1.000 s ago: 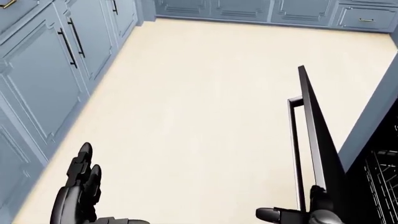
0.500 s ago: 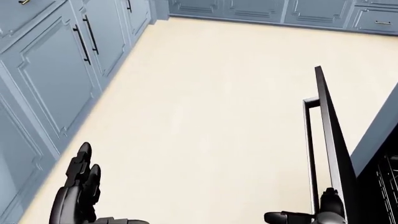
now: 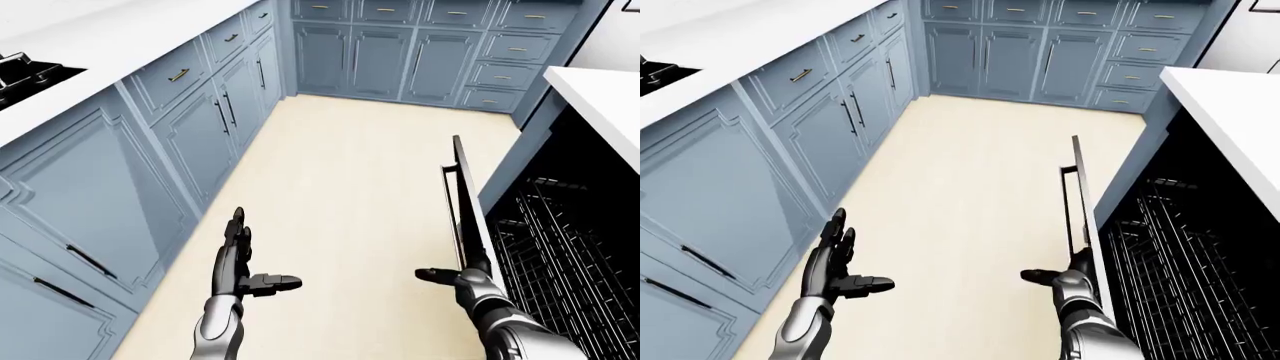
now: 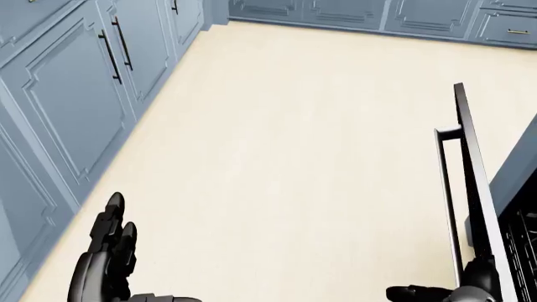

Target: Close the dishwasher door

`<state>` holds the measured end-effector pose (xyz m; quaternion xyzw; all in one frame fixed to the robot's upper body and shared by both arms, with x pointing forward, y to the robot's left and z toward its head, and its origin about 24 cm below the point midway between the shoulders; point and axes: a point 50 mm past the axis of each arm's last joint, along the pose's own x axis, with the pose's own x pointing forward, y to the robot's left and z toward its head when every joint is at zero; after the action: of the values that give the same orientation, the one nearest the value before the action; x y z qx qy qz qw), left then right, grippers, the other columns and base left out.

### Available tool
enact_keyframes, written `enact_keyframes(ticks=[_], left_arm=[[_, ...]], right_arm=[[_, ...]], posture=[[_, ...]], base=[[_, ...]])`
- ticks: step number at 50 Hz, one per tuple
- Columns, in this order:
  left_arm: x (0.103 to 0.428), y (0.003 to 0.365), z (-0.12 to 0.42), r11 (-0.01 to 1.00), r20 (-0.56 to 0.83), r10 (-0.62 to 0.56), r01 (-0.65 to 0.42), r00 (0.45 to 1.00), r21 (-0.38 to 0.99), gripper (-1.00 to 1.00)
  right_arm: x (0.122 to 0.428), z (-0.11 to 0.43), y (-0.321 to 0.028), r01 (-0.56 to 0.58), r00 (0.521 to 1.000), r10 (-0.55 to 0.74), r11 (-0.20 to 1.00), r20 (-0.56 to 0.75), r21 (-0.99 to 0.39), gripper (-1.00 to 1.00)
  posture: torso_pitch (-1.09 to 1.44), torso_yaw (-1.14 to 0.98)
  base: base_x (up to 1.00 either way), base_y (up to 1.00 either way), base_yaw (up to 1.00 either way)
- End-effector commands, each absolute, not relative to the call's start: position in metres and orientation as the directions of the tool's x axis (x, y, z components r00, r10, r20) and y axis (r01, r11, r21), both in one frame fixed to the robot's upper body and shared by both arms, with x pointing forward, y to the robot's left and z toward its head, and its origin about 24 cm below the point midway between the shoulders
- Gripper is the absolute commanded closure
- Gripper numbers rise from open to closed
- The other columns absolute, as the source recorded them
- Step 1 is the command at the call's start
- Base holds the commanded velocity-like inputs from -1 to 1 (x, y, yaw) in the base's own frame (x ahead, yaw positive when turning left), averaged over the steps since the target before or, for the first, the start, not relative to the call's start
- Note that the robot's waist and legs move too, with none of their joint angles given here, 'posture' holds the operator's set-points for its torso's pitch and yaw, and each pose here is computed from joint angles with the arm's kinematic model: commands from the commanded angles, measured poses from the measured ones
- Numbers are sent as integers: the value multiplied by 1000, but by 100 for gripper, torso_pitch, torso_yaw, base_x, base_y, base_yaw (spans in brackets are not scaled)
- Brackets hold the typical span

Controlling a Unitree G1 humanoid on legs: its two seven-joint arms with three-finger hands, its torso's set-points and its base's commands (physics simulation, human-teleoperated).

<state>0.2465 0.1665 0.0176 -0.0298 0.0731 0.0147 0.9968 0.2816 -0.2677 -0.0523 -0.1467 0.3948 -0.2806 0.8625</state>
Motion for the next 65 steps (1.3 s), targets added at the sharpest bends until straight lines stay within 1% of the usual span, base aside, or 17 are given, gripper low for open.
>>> enact_keyframes(ticks=[1,6,19,28,46,53,65], left_arm=[[251,166,35,998,-58,21,-24,998,-55,-100],[251,166,35,998,-57,22,-26,998,-56,-100],[250,166,34,998,-58,23,-26,998,-54,-100],[251,166,34,998,-58,22,-25,998,-52,-100],[249,165,36,998,-54,23,-26,998,-51,-100],[249,165,35,998,-54,25,-27,998,-50,-100],[248,165,35,998,-54,25,-28,998,-51,-100]], right_arm=[[289,-31,-293,455,524,-692,720,-496,-523,-100],[289,-28,-300,461,531,-695,717,-486,-522,-100],[279,-25,-321,484,527,-711,702,-466,-522,-100],[268,-22,-339,508,501,-739,672,-450,-539,-100],[251,-10,-374,553,469,-787,615,-400,-562,-100],[234,-4,-396,585,436,-815,578,-380,-568,-100],[219,10,-420,623,406,-847,531,-344,-575,-100]], posture=[[0,0],[0,0],[0,0],[0,0],[0,0],[0,0],[0,0]], base=[[0,0,0],[0,0,0],[0,0,0],[0,0,0],[0,0,0],[0,0,0],[0,0,0]])
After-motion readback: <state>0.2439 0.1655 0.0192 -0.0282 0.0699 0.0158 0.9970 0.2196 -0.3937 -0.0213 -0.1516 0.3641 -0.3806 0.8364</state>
